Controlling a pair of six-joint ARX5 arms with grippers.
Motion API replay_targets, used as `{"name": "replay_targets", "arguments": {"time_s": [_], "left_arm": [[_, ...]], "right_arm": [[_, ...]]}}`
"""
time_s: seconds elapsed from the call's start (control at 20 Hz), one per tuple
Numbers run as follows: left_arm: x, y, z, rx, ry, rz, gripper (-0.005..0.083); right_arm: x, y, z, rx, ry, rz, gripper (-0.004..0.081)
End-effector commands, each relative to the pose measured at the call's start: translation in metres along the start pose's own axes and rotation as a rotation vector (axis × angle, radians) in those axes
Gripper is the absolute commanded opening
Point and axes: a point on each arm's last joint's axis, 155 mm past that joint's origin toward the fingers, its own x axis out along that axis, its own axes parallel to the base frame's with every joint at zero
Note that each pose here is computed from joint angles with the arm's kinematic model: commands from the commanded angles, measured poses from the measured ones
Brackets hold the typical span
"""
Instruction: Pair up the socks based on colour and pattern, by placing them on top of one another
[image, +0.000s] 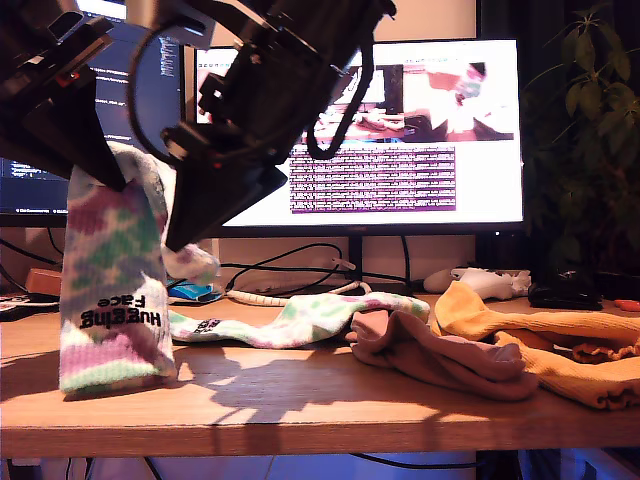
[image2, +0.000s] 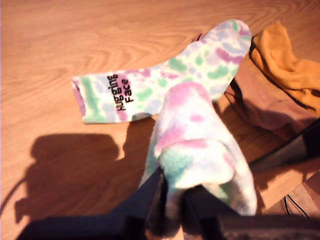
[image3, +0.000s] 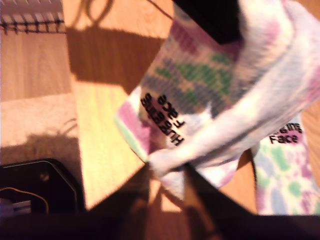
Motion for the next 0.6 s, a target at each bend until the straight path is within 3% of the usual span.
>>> {"name": "replay_targets", "arguments": {"time_s": [0.0,0.3,0.45,0.55], "left_arm": [[-0.003,-0.003,0.002,0.002,-0.013,-0.009,-0.0024],[-0.003,-0.002,-0.008,0.118,0.025,-0.008,-0.0009],[-0.003,-0.002,-0.012,0.147,0.043,-0.011,0.0173],[-0.003,-0.003,-0.016,0.143,0.055,-0.015,0.0222]], "right_arm": [[0.002,0.003,-0.002,0.002,0.003,0.005,-0.0011],[-0.01,-0.004,-0.022,0.038,0.105,-0.046,-0.0011],[-0.031,-0.006,-0.03,0.039,0.157,-0.074,-0.0011],[-0.05,-0.007,-0.035,0.04,0.199,-0.086,-0.0011]]}}
